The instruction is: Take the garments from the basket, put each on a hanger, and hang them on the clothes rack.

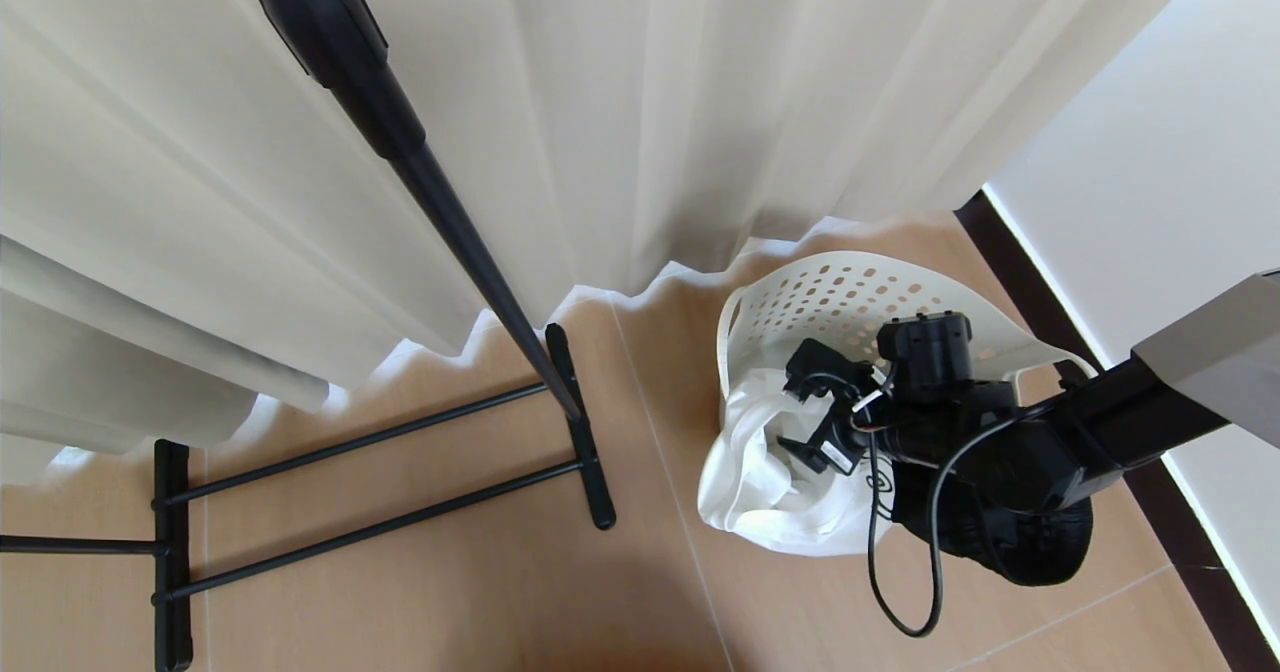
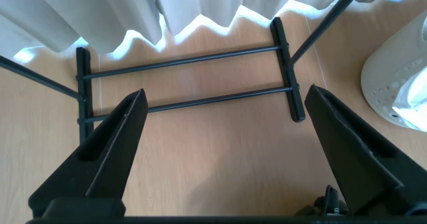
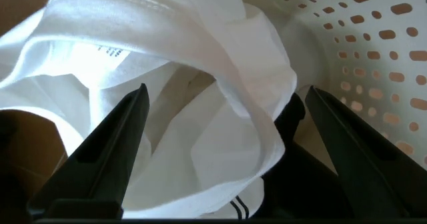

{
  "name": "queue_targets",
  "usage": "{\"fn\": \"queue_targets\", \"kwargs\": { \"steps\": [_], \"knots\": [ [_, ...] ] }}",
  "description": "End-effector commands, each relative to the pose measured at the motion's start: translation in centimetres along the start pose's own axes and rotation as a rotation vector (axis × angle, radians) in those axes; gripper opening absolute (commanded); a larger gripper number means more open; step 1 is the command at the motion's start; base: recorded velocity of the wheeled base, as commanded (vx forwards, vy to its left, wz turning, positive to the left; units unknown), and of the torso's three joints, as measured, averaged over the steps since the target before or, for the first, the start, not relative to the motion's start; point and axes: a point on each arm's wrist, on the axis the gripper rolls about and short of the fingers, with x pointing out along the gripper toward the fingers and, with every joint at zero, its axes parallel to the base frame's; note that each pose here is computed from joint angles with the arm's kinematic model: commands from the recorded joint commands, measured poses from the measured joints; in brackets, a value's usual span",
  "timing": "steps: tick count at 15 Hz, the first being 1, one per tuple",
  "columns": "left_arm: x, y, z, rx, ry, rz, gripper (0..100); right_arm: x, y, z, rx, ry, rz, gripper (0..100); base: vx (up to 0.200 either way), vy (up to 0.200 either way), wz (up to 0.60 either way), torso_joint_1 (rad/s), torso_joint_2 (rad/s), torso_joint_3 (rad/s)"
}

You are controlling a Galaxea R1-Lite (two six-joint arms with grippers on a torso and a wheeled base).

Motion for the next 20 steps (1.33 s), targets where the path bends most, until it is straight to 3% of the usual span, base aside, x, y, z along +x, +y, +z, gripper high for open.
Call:
{"fn": "queue_targets", "kwargs": {
  "steps": [1,4,5,11,14,17,20],
  "knots": [
    [0.0,0.0,0.0,-0.001,0.001,0.001,100,0.3,-0.5,0.0,0.008,-0.003,-0.012,100,0.0,0.0,0.0,0.0,0.0,0.0],
    [0.0,0.0,0.0,-0.001,0.001,0.001,100,0.4,-1.1,0.2,0.041,-0.014,-0.027,100,0.0,0.0,0.0,0.0,0.0,0.0],
    [0.0,0.0,0.0,0.001,0.001,0.001,100,0.4,-1.1,0.3,0.046,-0.016,-0.028,0,0.0,0.0,0.0,0.0,0.0,0.0],
    [0.0,0.0,0.0,-0.001,0.001,0.002,100,0.6,-1.0,0.3,0.069,-0.015,-0.026,0,0.0,0.0,0.0,0.0,0.0,0.0],
    [0.0,0.0,0.0,-0.001,0.001,0.001,100,-0.9,-1.2,0.7,0.091,-0.043,-0.044,0,0.0,0.0,0.0,0.0,0.0,0.0],
    [0.0,0.0,0.0,-0.001,0.001,0.001,100,-6.4,-1.3,2.1,0.134,-0.152,-0.089,0,0.0,0.0,0.0,0.0,0.0,0.0],
    [0.0,0.0,0.0,-0.001,0.001,0.001,100,-12.6,0.2,2.4,0.18,-0.196,-0.131,0,0.0,0.0,0.0,0.0,0.0,0.0]
  ]
}}
